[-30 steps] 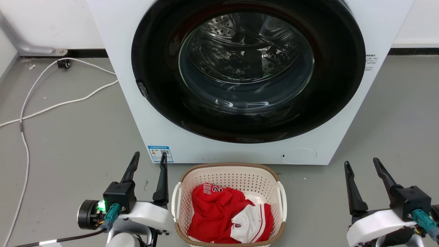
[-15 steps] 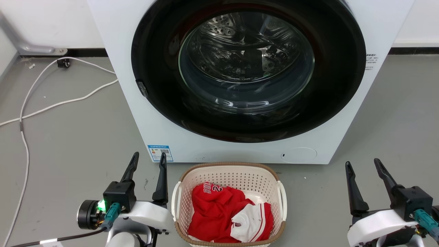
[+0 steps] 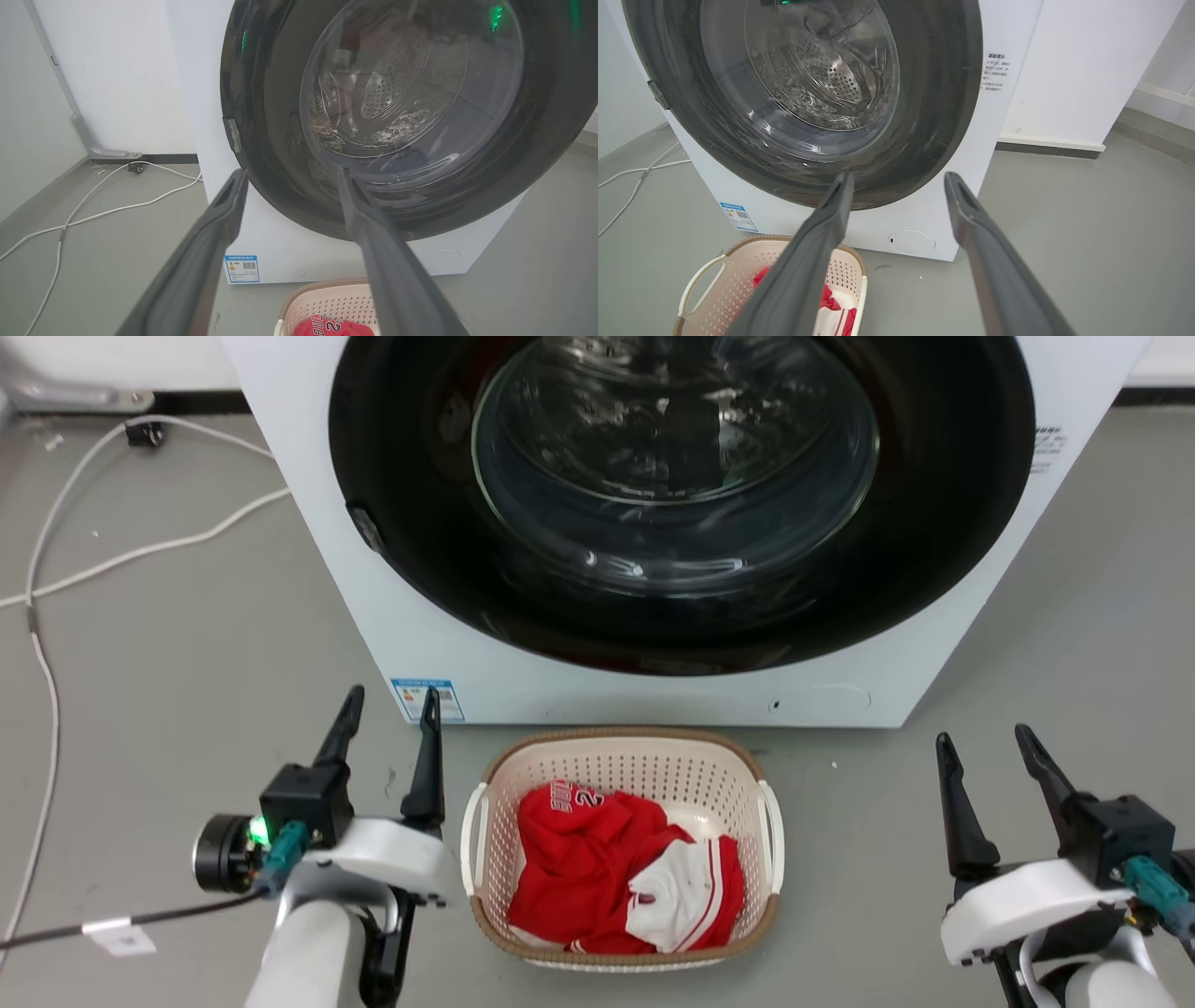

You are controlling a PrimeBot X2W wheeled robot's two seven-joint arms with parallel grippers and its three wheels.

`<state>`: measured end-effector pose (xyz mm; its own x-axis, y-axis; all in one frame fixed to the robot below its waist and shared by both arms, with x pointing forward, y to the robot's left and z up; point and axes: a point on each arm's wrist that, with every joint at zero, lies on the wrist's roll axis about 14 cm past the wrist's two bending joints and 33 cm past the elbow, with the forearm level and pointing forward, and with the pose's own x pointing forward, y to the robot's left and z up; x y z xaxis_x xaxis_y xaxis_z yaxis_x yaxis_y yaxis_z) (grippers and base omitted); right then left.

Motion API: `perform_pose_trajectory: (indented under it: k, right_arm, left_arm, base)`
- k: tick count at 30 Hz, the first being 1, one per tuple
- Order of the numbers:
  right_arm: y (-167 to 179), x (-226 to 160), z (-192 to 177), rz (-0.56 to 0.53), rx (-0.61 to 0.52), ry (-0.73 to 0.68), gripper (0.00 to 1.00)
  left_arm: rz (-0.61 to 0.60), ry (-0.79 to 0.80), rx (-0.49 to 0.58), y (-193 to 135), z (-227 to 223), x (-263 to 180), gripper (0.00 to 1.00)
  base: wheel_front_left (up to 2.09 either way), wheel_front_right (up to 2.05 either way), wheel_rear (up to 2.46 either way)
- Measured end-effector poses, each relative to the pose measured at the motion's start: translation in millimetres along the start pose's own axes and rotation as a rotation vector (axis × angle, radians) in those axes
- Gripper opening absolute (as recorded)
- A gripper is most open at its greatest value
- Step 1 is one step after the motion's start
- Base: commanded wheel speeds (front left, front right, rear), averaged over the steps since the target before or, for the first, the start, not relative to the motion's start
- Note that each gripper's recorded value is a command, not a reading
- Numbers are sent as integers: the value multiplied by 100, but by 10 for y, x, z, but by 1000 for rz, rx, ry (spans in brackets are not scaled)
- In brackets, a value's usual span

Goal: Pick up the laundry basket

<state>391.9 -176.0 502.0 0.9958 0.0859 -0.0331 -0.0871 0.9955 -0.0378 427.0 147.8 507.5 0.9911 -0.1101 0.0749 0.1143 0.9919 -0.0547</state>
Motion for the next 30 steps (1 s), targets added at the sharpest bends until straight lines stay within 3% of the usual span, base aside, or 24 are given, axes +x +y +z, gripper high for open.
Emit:
perform_pose_trajectory:
  k: [13, 22, 30]
  right_arm:
    - [64, 556, -567, 31, 15, 216, 100]
    - [245, 862, -1286, 94, 35, 472, 100]
    - [444, 921, -2000, 158, 69, 703, 100]
  left_arm:
    - [-18, 175, -44, 158, -527, 626, 100]
    - [-44, 462, -86, 215, -1412, 865, 100]
    - [-81, 761, -110, 122, -2292, 730, 100]
  base:
    - [0, 0, 0]
    - [0, 0, 0]
    - [0, 0, 0]
